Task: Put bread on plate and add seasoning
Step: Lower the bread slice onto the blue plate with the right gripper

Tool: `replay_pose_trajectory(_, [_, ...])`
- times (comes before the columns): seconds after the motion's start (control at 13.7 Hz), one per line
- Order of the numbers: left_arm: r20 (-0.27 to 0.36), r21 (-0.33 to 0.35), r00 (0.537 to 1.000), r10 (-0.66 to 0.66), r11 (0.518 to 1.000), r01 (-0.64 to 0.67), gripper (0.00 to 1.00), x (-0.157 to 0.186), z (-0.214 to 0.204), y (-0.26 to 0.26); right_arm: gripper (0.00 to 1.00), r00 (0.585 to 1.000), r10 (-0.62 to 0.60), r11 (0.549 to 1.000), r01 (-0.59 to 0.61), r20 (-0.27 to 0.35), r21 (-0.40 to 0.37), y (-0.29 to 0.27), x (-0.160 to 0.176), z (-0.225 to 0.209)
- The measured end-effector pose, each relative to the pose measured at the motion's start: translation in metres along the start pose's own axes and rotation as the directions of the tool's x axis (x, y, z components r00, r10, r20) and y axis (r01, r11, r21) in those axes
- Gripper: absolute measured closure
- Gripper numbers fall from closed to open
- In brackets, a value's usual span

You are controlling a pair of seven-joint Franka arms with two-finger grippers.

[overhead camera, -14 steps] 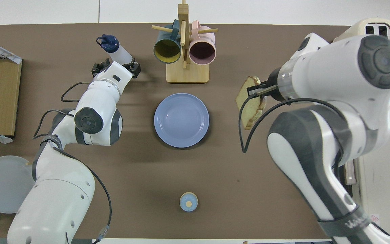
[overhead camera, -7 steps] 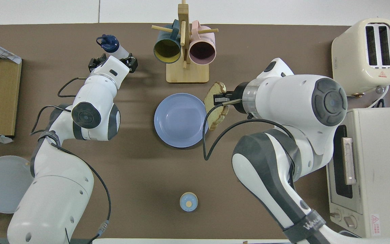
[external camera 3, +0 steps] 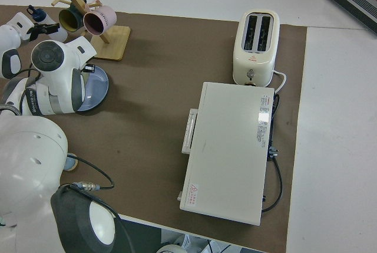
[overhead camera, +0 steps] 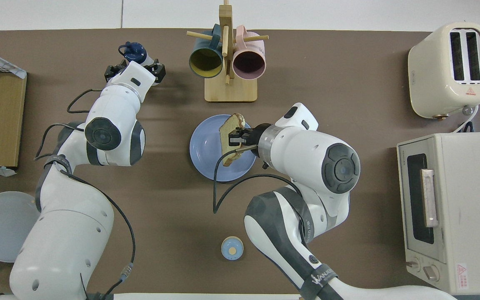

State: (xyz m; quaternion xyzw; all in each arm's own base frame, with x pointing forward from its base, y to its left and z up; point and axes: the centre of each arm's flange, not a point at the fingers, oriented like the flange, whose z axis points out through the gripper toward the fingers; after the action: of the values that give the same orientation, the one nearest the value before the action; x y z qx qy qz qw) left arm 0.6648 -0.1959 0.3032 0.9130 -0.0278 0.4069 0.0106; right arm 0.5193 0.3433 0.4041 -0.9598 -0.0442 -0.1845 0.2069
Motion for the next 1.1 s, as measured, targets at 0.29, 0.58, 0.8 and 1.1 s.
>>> replay_pose_trajectory(0.29, [0.02, 0.002, 1.0, 0.005, 1.0, -0.006, 0.0, -0.006, 0.004, 0.002, 0.93, 1.0, -0.015, 1.0, 0.015, 0.02, -0.011, 0.0, -0.017, 0.015])
replay_pose_trajectory(0.58, [0.027, 0.001, 1.0, 0.011, 1.0, -0.011, 0.0, -0.011, 0.007, 0.005, 0.93, 1.0, -0.006, 1.0, 0.006, 0.012, -0.026, 0.013, -0.024, 0.021])
replay_pose_trajectory(0.8, [0.034, 0.003, 0.999, 0.012, 1.0, -0.012, 0.0, -0.014, 0.008, 0.004, 0.63, 1.0, -0.005, 1.0, 0.006, 0.013, -0.028, 0.015, -0.024, 0.021])
replay_pose_trajectory(1.1, [0.034, 0.003, 0.999, 0.009, 1.0, -0.009, 0.35, -0.014, 0.008, 0.004, 0.21, 1.0, -0.006, 1.0, 0.006, 0.01, -0.027, 0.014, -0.023, 0.02])
